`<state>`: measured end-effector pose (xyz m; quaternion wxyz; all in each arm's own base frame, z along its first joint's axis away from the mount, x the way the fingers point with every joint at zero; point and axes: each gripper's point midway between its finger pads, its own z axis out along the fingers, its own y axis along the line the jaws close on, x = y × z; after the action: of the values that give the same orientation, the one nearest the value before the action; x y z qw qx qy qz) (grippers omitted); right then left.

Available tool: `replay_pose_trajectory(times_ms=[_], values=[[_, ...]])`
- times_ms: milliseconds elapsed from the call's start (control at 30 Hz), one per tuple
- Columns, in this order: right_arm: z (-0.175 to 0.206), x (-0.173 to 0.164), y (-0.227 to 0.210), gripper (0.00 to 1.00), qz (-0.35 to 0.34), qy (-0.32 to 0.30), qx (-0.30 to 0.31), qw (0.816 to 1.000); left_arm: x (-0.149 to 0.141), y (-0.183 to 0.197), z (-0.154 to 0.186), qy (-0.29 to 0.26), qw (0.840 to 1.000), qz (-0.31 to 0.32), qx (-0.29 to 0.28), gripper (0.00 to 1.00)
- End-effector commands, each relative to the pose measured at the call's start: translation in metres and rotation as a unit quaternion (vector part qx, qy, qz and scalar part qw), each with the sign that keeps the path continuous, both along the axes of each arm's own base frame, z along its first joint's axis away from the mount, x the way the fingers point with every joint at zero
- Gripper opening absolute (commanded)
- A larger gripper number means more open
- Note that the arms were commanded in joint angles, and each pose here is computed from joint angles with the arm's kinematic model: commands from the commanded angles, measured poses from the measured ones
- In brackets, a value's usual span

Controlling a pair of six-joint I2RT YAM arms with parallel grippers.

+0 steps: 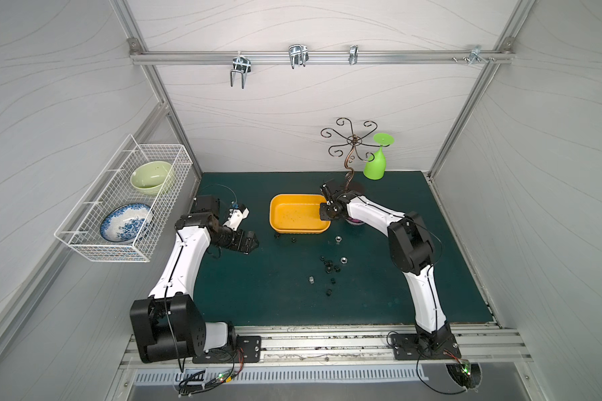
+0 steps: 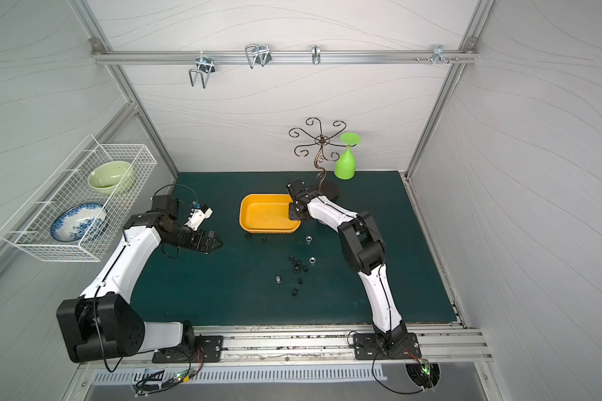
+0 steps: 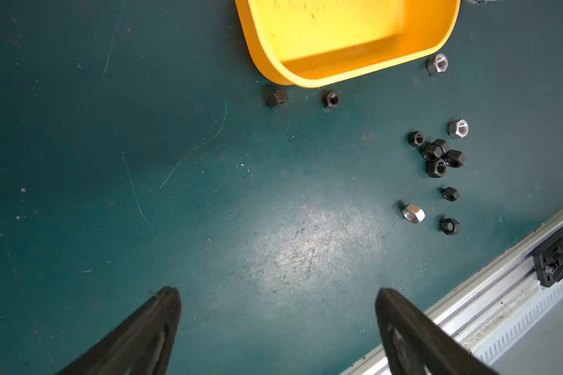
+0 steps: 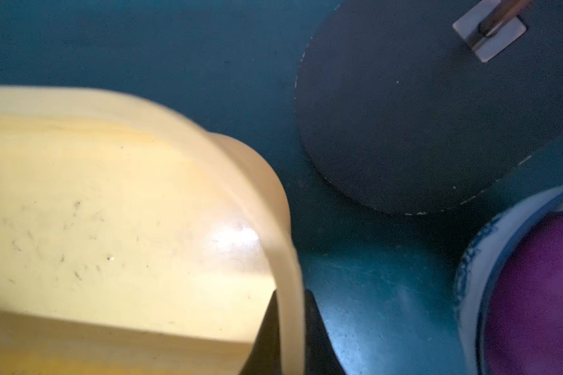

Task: Put the nuts on the desktop into the storage box
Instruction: Place the storage box at the center of the board.

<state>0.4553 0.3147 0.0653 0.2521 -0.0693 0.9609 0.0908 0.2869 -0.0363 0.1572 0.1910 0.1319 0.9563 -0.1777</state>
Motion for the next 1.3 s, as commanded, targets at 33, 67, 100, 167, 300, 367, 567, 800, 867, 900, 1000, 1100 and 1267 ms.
replay_pose_trajectory(times_ms=[33, 67, 100, 167, 300, 367, 567, 800, 867, 900, 1000, 1100, 1267], values=[[-0.022, -0.019, 0.003, 0.00, 0.050, 0.044, -0.039, 0.997, 0.006, -0.001, 0.008, -0.014, 1.000, -0.008, -0.003, 0.98], [-0.021, -0.017, 0.006, 0.01, 0.053, 0.042, -0.039, 0.997, 0.006, -0.001, 0.008, -0.016, 1.000, -0.008, -0.003, 0.98], [-0.020, -0.016, 0.008, 0.07, 0.056, 0.042, -0.041, 0.997, 0.006, -0.001, 0.007, -0.017, 1.000, -0.007, -0.004, 0.98], [-0.019, -0.011, 0.010, 0.17, 0.053, 0.039, -0.046, 0.997, 0.006, -0.003, 0.008, -0.014, 1.000, -0.005, -0.013, 0.98], [-0.011, -0.001, -0.003, 0.16, 0.026, 0.019, -0.076, 0.997, 0.005, -0.006, 0.013, -0.015, 1.000, -0.008, -0.021, 0.98], [-0.006, 0.003, -0.009, 0.17, 0.013, 0.015, -0.075, 0.997, 0.005, -0.006, 0.013, -0.017, 1.000, -0.009, -0.021, 0.98], [0.002, 0.001, -0.017, 0.53, 0.020, 0.014, -0.076, 0.997, 0.004, -0.009, 0.009, -0.013, 0.999, -0.013, -0.028, 0.98], [0.033, -0.014, -0.009, 0.56, 0.053, 0.020, -0.042, 0.998, 0.008, -0.013, 0.002, -0.010, 0.999, -0.019, -0.044, 0.99], [0.053, -0.020, -0.007, 0.63, 0.059, 0.012, -0.026, 0.998, 0.014, -0.013, 0.001, -0.012, 0.999, -0.010, -0.047, 0.99], [0.065, -0.022, -0.007, 0.69, 0.060, 0.004, -0.019, 0.998, 0.017, -0.011, 0.000, -0.015, 0.999, -0.005, -0.046, 0.98], [0.100, -0.034, -0.007, 0.81, 0.070, -0.020, -0.003, 0.997, 0.022, -0.011, 0.000, -0.036, 0.998, -0.006, -0.045, 0.99], [0.127, -0.052, -0.009, 0.83, 0.085, -0.039, 0.009, 0.996, 0.024, -0.012, 0.000, -0.069, 0.997, -0.012, -0.043, 0.99], [0.162, -0.097, -0.016, 0.85, 0.113, -0.091, 0.013, 0.989, 0.033, -0.019, -0.003, -0.130, 0.989, -0.036, -0.057, 0.99]])
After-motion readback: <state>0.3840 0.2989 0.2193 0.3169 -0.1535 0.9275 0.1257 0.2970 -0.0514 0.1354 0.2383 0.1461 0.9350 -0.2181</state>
